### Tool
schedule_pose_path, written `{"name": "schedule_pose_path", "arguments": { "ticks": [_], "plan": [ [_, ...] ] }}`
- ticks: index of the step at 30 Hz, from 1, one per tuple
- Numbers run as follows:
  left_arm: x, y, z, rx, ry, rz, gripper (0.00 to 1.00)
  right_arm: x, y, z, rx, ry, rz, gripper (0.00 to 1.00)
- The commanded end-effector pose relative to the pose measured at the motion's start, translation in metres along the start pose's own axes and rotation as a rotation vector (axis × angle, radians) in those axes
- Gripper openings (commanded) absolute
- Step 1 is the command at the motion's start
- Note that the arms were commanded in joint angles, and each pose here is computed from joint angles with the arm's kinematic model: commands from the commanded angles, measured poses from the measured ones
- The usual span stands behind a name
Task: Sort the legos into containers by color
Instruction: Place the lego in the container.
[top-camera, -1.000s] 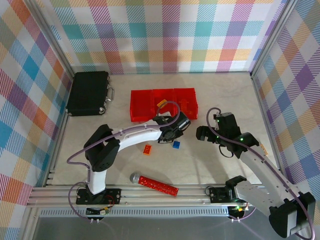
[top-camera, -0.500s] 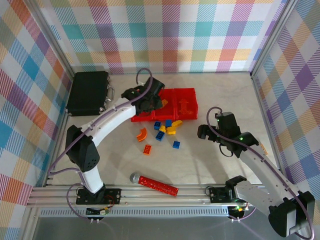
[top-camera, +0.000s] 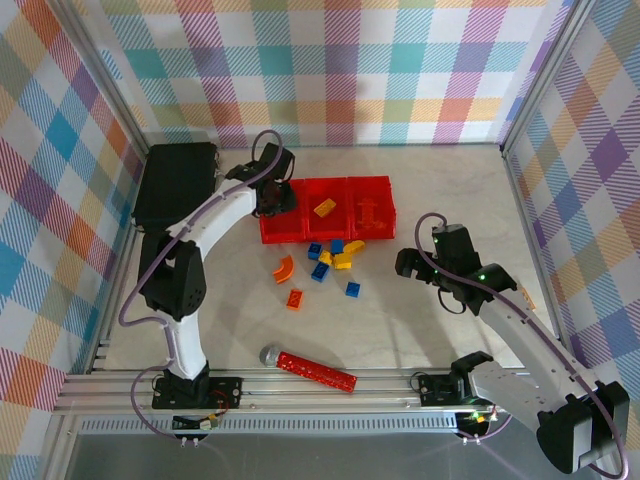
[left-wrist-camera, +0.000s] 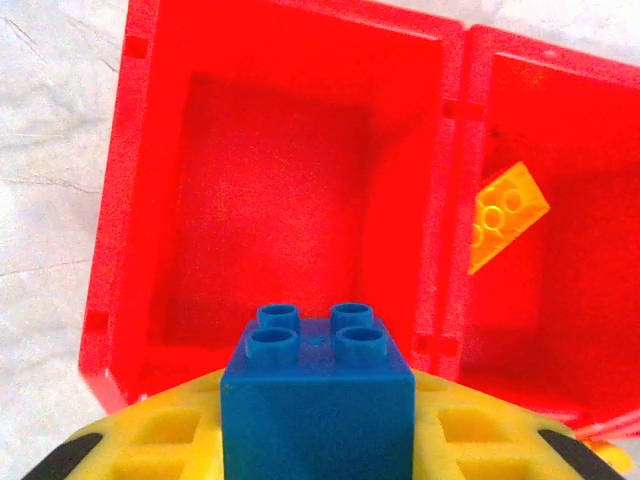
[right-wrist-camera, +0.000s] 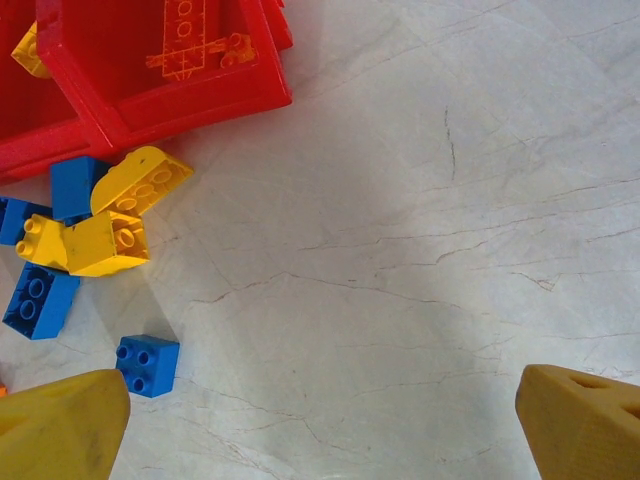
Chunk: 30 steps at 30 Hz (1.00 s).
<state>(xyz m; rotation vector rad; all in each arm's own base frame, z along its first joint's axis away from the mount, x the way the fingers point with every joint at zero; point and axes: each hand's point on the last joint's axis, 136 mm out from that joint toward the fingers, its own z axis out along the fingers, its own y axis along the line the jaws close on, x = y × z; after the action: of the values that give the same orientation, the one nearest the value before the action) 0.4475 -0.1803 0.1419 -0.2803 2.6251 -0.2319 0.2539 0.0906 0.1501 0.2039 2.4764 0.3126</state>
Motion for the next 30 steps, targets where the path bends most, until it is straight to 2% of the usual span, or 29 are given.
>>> {"name": "schedule_pose_path", "arguments": {
  "ticks": [1, 10, 15, 19, 25, 30],
  "plan": [
    [-0.002, 0.004, 0.015, 0.023, 0.015, 0.02, 0.17, -0.001, -0.006, -0.004, 0.023, -0.009, 0.032, 0.99],
    [-0.004, 0.01, 0.049, 0.036, 0.018, 0.003, 0.38, 0.002, -0.006, -0.007, 0.018, -0.004, 0.062, 0.99],
    [-0.007, 0.006, 0.057, 0.043, 0.014, 0.009, 0.51, 0.0, -0.008, -0.013, 0.024, -0.016, 0.059, 0.99],
    [-0.012, 0.005, 0.056, 0.047, -0.005, 0.011, 0.57, -0.004, -0.01, -0.022, 0.033, -0.037, 0.046, 0.99],
    [-0.027, -0.005, 0.032, 0.109, -0.094, 0.016, 0.63, -0.008, -0.011, -0.028, 0.043, -0.05, 0.027, 0.99],
    [-0.043, -0.015, -0.018, 0.21, -0.221, 0.018, 0.75, -0.01, -0.013, -0.029, 0.056, -0.054, 0.028, 0.99]
  ]
}}
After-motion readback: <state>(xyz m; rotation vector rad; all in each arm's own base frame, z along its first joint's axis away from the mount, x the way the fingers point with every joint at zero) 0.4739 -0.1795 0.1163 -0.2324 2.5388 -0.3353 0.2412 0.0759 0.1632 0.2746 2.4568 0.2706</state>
